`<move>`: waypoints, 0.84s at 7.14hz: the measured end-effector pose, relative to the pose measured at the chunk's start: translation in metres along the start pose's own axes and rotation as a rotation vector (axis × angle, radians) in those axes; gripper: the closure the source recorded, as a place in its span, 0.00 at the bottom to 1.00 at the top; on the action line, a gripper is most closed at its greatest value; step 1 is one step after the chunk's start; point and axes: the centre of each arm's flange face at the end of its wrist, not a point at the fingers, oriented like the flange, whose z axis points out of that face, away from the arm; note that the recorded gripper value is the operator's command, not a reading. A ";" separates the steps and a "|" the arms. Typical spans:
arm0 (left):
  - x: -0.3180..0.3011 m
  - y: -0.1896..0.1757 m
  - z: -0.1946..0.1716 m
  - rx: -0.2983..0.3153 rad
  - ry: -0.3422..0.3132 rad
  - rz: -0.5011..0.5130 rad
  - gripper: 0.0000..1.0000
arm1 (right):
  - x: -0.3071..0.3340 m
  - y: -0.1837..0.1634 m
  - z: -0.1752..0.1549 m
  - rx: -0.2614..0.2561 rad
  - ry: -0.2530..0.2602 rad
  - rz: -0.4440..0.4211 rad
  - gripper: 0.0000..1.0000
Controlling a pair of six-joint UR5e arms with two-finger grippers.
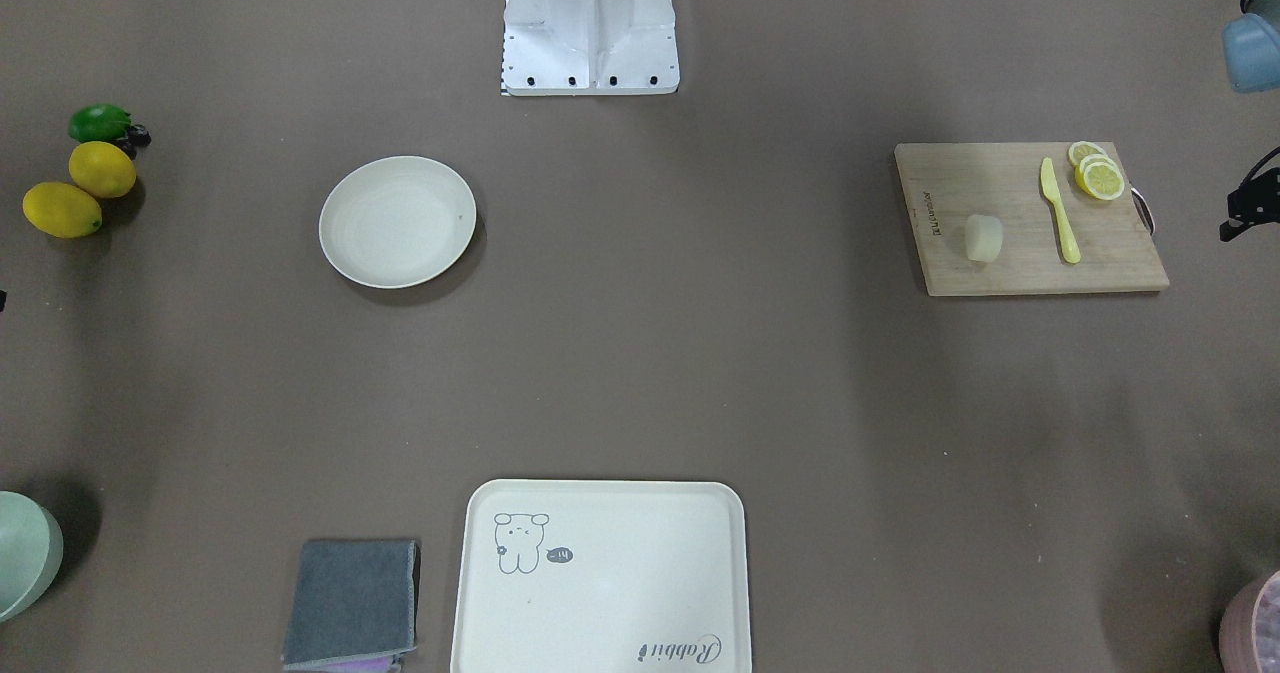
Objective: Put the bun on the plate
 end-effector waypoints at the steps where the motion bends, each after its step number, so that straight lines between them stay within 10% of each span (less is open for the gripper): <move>1: -0.001 0.000 0.001 -0.001 0.000 -0.003 0.02 | -0.026 0.007 0.015 -0.011 -0.013 -0.024 0.00; 6: -0.001 -0.008 -0.011 0.032 -0.050 0.015 0.02 | -0.134 0.068 0.120 -0.009 -0.080 -0.110 0.10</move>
